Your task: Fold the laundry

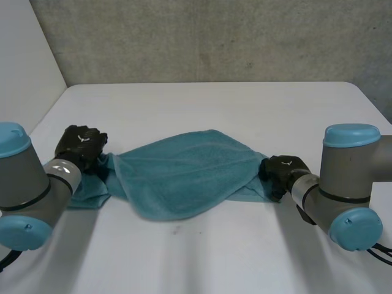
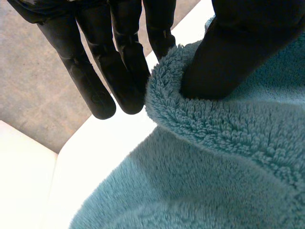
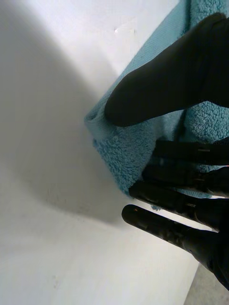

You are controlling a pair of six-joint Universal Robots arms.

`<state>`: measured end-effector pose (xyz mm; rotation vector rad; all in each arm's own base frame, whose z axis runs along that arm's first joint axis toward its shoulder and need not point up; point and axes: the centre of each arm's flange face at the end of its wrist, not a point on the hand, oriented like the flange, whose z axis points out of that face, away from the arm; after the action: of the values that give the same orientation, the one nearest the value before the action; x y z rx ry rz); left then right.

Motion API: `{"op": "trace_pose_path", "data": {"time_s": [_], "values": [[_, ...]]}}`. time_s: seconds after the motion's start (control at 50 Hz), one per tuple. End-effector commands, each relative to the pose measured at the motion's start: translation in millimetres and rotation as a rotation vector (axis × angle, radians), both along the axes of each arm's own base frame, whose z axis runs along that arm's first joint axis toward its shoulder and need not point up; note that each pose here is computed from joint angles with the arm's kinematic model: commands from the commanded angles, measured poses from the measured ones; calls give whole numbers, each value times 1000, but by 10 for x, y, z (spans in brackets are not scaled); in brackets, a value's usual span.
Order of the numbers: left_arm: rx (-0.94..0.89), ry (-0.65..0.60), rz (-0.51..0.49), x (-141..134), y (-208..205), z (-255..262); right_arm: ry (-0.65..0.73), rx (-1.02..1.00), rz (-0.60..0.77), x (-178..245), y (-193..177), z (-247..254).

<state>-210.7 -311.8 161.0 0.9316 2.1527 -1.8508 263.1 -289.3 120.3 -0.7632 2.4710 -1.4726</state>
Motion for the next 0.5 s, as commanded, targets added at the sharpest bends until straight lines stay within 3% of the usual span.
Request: {"op": "trace_pose_path", "data": {"time_s": [0.02, 0.5], "values": [[-2, 2, 1, 15, 23, 21, -5, 0, 8, 12, 6, 13], [-8, 9, 1, 15, 28, 49, -51, -23, -10, -1, 17, 199]]}}
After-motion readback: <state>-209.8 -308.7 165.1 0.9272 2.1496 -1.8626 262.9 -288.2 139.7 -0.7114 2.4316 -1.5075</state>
